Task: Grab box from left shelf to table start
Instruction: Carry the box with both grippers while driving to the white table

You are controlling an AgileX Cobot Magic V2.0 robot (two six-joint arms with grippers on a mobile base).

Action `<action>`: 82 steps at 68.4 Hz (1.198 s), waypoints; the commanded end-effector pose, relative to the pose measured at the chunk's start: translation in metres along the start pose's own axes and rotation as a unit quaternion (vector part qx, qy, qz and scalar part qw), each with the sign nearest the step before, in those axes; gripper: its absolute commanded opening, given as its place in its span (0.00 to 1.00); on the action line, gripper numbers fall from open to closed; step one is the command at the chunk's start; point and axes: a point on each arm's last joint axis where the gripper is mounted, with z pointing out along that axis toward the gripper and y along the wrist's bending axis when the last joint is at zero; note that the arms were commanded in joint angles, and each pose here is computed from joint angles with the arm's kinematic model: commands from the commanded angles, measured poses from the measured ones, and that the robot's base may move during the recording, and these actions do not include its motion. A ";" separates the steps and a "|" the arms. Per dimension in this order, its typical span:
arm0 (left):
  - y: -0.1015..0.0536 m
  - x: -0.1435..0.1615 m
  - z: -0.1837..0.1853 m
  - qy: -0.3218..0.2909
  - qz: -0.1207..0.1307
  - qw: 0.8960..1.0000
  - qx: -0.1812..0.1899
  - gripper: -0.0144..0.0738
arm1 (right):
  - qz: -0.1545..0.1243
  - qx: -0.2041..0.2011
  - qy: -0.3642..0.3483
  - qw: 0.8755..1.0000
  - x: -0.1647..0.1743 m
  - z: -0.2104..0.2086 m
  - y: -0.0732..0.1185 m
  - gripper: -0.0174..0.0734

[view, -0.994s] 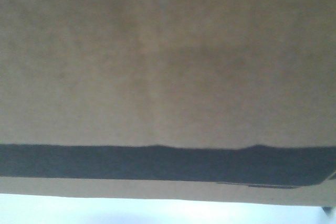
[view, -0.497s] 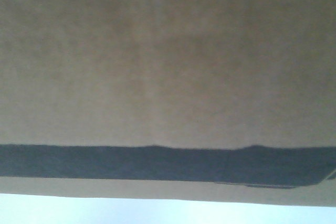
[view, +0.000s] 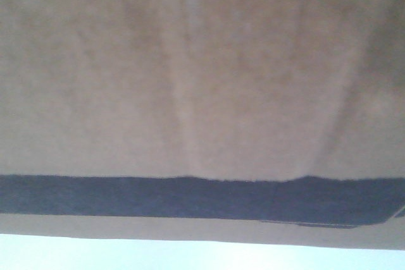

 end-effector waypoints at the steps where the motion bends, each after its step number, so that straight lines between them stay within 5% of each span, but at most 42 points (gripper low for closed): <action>1: -0.027 0.007 -0.016 0.063 0.008 0.984 0.169 0.06 | -0.028 -0.032 -0.122 0.992 -0.027 -0.008 0.008 0.27; 82: -0.027 0.007 -0.016 0.063 0.008 0.984 0.169 0.06 | -0.028 -0.032 -0.122 0.992 -0.027 -0.008 0.008 0.27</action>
